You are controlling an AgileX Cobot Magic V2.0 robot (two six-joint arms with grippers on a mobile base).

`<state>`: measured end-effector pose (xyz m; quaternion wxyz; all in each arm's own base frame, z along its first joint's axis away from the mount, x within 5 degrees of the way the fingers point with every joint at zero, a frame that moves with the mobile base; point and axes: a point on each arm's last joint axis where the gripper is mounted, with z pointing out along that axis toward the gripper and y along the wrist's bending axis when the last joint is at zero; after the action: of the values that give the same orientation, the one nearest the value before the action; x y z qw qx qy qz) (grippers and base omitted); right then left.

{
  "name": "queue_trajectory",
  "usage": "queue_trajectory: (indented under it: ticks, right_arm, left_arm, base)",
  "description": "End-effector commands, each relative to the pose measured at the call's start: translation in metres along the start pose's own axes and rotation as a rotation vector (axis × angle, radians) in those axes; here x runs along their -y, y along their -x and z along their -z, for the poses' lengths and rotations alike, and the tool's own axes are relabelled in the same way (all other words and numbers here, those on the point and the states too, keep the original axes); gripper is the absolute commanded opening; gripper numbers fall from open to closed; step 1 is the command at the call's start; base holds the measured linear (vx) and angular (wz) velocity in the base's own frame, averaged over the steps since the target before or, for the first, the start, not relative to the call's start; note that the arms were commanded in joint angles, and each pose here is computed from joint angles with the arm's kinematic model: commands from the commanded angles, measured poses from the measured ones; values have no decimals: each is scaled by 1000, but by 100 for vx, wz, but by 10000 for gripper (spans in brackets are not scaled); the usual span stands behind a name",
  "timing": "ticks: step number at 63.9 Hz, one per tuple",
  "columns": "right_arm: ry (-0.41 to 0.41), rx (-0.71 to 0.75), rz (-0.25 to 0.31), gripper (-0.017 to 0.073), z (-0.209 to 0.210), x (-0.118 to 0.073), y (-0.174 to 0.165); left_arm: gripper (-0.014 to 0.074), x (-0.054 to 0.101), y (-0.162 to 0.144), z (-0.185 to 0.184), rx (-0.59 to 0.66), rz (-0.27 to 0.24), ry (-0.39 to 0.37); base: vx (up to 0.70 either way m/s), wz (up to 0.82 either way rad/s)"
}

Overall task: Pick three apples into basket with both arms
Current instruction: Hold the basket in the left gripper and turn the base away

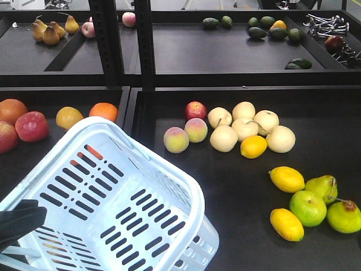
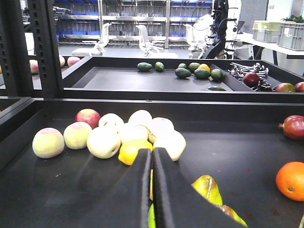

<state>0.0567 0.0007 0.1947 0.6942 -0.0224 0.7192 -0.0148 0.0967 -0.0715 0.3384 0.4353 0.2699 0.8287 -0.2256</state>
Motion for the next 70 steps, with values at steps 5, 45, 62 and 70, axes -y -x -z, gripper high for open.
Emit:
queue_trajectory:
  ticks: [5, 45, 62, 70]
  right_arm:
    - [-13, 68, 4, -6, 0, 1, 2]
    - [-13, 68, 4, -6, 0, 1, 2]
    - [-13, 68, 4, -6, 0, 1, 2]
    - [-13, 68, 4, -6, 0, 1, 2]
  left_arm:
    - [-8, 1, 17, 7, 124, 34, 5]
    - [-6, 1, 17, 6, 123, 34, 5]
    - [-6, 1, 17, 6, 123, 34, 5]
    - [-6, 1, 17, 6, 123, 34, 5]
  base:
    - [-2, 5]
    - [-7, 14]
    - [-7, 28]
    - [-9, 34]
